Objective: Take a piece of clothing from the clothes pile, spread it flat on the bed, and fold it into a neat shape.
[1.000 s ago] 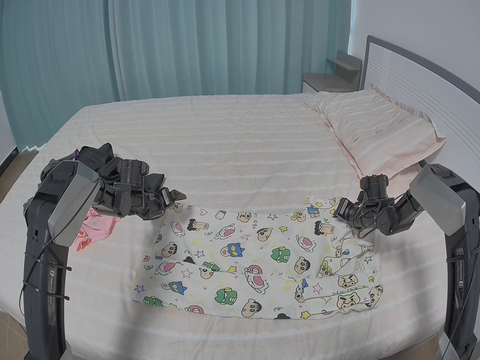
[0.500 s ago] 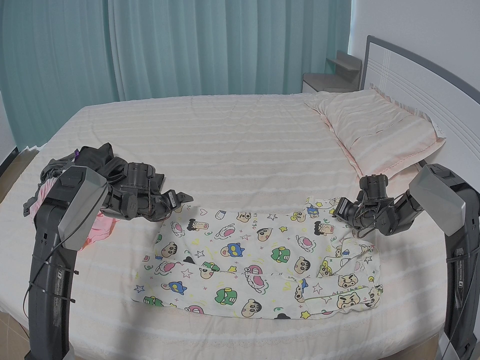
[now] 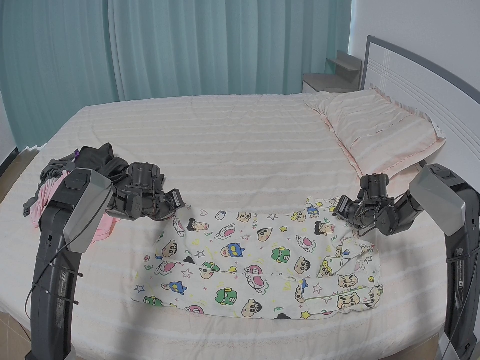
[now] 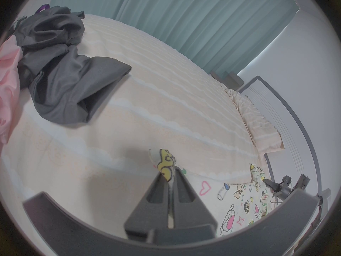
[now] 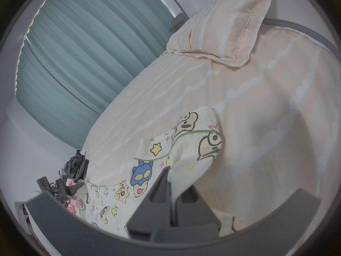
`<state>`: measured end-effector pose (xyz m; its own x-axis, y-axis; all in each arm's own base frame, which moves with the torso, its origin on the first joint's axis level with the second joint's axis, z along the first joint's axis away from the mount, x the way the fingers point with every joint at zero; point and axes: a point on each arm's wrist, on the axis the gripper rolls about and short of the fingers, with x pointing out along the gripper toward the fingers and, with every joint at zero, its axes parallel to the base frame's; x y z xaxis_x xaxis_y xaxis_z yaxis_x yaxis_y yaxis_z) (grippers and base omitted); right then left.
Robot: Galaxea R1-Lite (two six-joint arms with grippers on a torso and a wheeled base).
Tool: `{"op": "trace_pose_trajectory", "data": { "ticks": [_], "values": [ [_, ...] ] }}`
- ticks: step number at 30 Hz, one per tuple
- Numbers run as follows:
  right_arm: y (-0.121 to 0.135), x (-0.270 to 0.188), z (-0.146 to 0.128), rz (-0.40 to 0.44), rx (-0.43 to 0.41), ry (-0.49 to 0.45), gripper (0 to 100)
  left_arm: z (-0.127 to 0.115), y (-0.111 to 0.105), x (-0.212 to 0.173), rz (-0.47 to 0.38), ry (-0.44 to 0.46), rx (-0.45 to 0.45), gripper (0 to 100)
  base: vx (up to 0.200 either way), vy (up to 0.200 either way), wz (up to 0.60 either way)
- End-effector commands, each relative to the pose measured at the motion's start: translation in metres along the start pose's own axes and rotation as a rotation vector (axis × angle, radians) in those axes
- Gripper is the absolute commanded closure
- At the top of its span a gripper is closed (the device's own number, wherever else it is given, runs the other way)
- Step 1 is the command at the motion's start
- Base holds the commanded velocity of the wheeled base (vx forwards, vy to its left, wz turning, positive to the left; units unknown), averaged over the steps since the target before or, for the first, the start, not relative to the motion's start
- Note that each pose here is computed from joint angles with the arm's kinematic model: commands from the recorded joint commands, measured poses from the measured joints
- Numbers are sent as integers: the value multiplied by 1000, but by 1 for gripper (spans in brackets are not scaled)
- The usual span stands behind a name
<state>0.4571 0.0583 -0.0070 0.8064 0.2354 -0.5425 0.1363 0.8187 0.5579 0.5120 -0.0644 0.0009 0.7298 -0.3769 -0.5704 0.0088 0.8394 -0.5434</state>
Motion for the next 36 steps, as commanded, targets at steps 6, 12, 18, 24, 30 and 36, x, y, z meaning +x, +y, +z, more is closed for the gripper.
{"op": "trace_pose_trajectory", "data": {
  "ticks": [6,12,18,24,30,36],
  "values": [
    [-1,1,5,10,-3,-42,100,15,7,-7,44,-67,-40,100,0,0,0],
    [-4,4,6,9,-3,-66,100,22,5,-10,43,-93,-65,100,0,0,0],
    [-4,4,9,20,-6,-90,100,24,2,-12,48,-109,-60,100,0,0,0],
    [-4,3,8,21,-9,-92,100,24,2,-13,56,-114,-62,100,0,0,0],
    [0,-8,16,29,-14,-107,100,26,-1,-23,59,-111,-66,100,0,0,0],
    [3,-11,23,36,-16,-121,100,27,-3,-24,57,-115,-64,100,0,0,0]
  ]
}}
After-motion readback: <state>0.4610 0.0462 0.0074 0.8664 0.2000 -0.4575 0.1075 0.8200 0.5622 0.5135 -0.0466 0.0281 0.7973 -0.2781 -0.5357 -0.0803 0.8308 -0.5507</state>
